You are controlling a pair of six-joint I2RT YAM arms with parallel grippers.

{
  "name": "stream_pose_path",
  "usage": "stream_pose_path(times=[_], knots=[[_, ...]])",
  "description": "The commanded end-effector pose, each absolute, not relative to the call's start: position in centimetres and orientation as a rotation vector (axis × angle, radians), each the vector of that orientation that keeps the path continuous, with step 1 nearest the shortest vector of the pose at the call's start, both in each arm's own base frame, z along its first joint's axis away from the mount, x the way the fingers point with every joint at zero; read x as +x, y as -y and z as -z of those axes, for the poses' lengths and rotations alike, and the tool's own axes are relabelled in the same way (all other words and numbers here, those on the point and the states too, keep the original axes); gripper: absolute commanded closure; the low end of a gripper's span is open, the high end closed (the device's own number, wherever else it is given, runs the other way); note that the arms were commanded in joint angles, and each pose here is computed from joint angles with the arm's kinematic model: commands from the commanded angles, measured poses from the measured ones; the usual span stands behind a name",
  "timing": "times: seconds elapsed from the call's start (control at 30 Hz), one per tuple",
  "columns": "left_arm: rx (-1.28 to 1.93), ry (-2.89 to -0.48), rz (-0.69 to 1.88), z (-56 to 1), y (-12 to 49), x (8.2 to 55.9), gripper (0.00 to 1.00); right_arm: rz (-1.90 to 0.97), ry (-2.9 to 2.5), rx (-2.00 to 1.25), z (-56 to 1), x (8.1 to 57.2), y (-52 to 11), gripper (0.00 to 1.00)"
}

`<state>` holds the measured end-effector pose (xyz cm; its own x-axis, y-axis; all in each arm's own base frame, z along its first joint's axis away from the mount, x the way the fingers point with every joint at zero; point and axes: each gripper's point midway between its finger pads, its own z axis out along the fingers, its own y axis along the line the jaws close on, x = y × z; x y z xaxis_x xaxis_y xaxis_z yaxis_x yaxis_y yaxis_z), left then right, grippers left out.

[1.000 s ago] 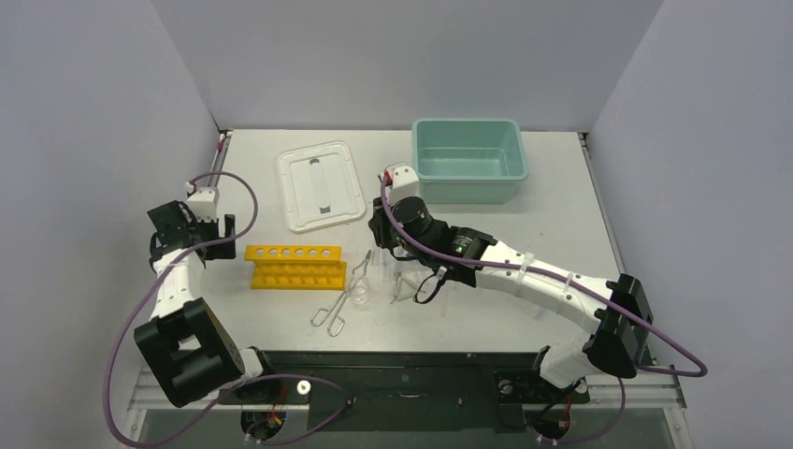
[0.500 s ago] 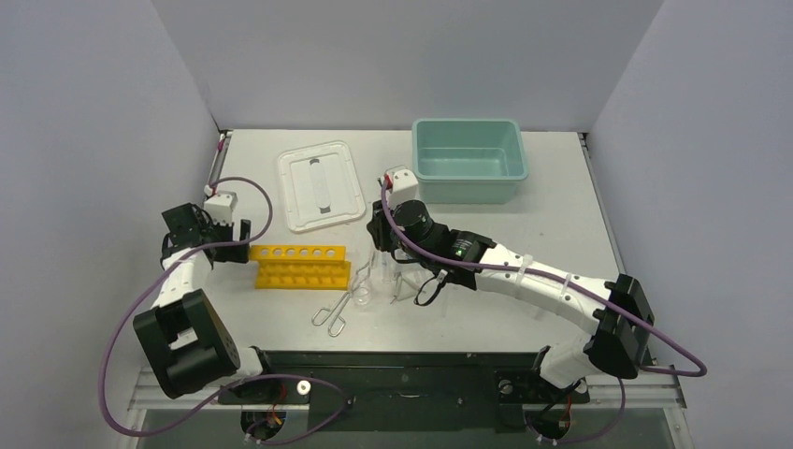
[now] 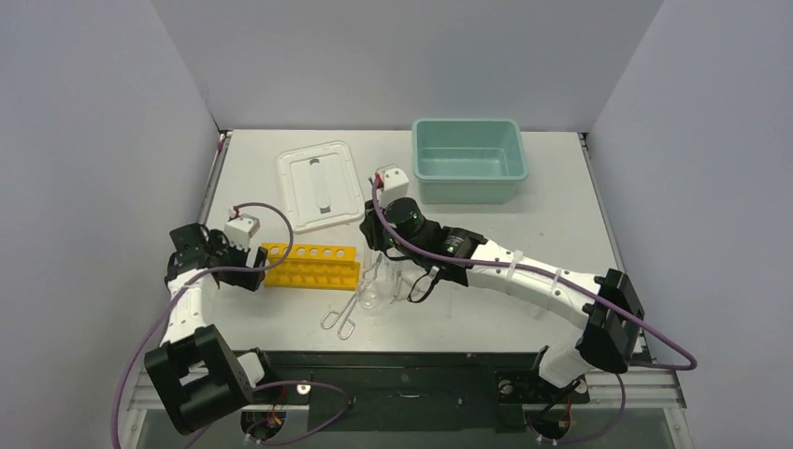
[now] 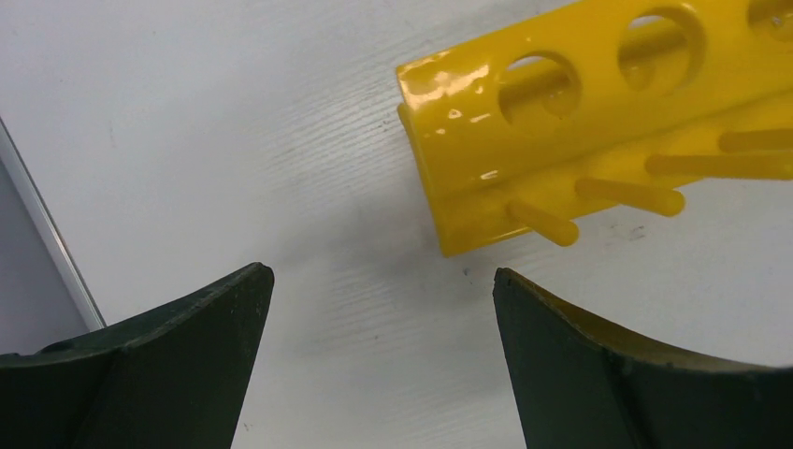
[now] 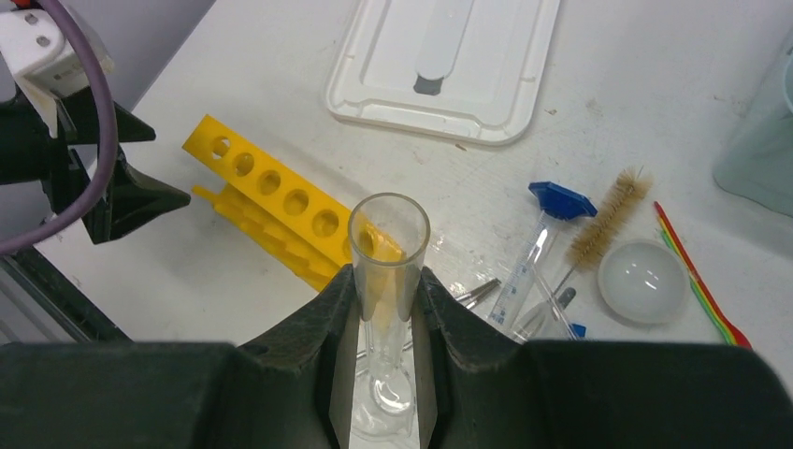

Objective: Organize the chemistry lab equipment
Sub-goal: Insert the test tube into the slot of the test tube rack.

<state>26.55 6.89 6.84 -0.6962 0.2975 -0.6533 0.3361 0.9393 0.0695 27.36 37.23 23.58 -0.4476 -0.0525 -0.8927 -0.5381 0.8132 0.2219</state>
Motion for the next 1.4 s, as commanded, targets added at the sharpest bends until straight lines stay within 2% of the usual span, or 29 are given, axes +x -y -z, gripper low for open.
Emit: stream_pose_path(times=[0.0, 0.17, 0.2, 0.23, 0.4, 0.57, 1.37], knots=[[0.548, -2.352, 0.144, -8.2, -5.2, 25.4, 0.13, -0.67, -1.892, -0.443, -27.2, 28.2, -40.6, 1.0], [0.328, -2.412, 0.155, -10.8, -7.4, 24.8, 0.08, -0.756, -1.767, -0.481, -30.6, 28.2, -45.5, 1.0], [0.272, -2.408, 0.145, -12.0, -8.3, 25.1, 0.02, -0.757, -1.751, -0.499, -30.7, 28.3, -46.6, 1.0], [0.243, -2.422, 0.174, -12.7, -8.5, 25.0, 0.01, -0.779, -1.722, -0.508, -31.2, 27.9, -47.7, 1.0], [0.076, -2.474, 0.323, -14.4, -9.4, 23.5, 0.03, -0.809, -1.608, -0.586, -31.2, 27.1, -52.2, 1.0], [0.033, -2.481, 0.366, -15.2, -9.6, 22.4, 0.03, -0.838, -1.516, -0.634, -30.4, 26.8, -55.1, 1.0], [0.01, -2.473, 0.443, -15.5, -9.8, 21.4, 0.03, -0.671, -1.5, -0.761, -25.6, 29.5, -58.0, 1.0]])
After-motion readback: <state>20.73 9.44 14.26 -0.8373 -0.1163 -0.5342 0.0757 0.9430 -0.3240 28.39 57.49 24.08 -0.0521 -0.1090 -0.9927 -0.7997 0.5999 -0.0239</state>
